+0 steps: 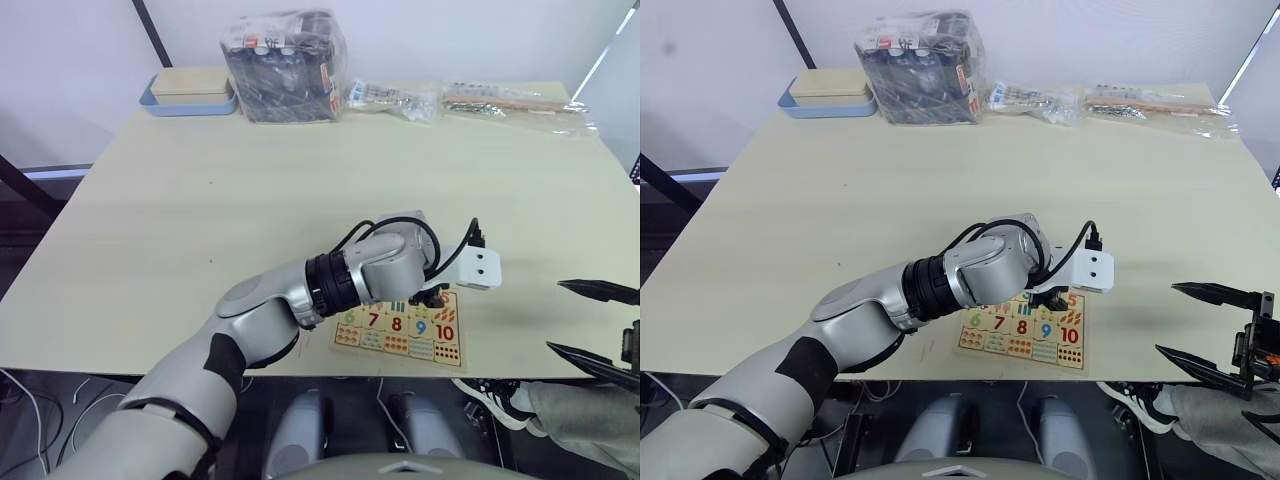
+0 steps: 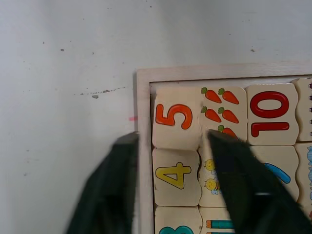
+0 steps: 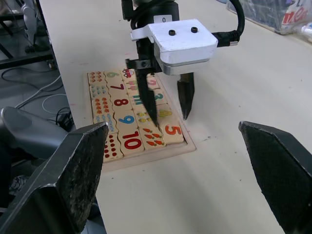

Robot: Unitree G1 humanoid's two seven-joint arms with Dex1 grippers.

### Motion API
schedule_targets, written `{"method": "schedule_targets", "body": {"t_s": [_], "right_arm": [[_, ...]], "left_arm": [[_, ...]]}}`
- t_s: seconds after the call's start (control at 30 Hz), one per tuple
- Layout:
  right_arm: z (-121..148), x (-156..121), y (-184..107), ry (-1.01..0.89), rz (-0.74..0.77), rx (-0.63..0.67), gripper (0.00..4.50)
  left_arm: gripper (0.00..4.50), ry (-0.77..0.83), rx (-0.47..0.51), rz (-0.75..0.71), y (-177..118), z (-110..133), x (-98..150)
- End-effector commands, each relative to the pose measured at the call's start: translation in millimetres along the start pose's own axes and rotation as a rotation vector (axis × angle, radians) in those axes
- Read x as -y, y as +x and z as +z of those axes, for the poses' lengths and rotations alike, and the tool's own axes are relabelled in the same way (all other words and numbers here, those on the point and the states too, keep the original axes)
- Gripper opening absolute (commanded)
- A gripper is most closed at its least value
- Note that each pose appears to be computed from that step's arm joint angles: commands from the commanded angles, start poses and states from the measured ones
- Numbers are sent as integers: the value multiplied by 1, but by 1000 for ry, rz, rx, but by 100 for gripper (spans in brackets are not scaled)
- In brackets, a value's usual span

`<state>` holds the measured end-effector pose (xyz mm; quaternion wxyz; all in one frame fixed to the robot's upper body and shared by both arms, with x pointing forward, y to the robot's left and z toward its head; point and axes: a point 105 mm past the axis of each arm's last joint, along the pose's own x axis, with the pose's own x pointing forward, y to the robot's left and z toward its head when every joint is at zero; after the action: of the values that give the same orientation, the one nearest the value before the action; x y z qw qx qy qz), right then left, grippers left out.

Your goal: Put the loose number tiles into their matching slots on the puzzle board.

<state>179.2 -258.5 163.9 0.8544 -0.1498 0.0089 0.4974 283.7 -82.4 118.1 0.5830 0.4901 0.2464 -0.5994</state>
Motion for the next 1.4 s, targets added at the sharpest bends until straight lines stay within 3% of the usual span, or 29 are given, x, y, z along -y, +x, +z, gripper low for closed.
{"method": "schedule_targets", "body": {"t_s": [0.03, 0.07, 0.23, 0.4, 0.67, 0.77, 0.9, 1.0, 1.03, 1.4], "right_arm": [[5, 0, 1, -30, 4, 8, 450], [4, 0, 1, -30, 5, 8, 450], [5, 0, 0, -32, 3, 9, 450], [5, 0, -1, -32, -2, 7, 450], [4, 1, -2, -31, -8, 9, 450], [5, 1, -3, -30, -9, 8, 450], [5, -2, -3, -26, -12, 4, 450], [5, -3, -4, -24, -13, 1, 450], [5, -3, -4, -23, -14, 0, 450], [6, -5, -3, -18, -13, -3, 450]], "left_arm": [[423, 38, 29, 4, -2, 10, 4], [445, 37, 33, 6, -3, 10, 3], [445, -38, 134, 30, -18, 13, -9], [445, -77, 360, 23, -44, 5, -27], [445, -9, 497, -75, -55, -8, -35], [366, 36, 517, -82, -48, -8, -33], [158, 59, 539, -101, -30, -8, -26], [30, 63, 544, -105, -21, -9, -23], [6, 62, 541, -104, -17, -9, -22], [6, 47, 526, -105, 7, -10, -11]]}}
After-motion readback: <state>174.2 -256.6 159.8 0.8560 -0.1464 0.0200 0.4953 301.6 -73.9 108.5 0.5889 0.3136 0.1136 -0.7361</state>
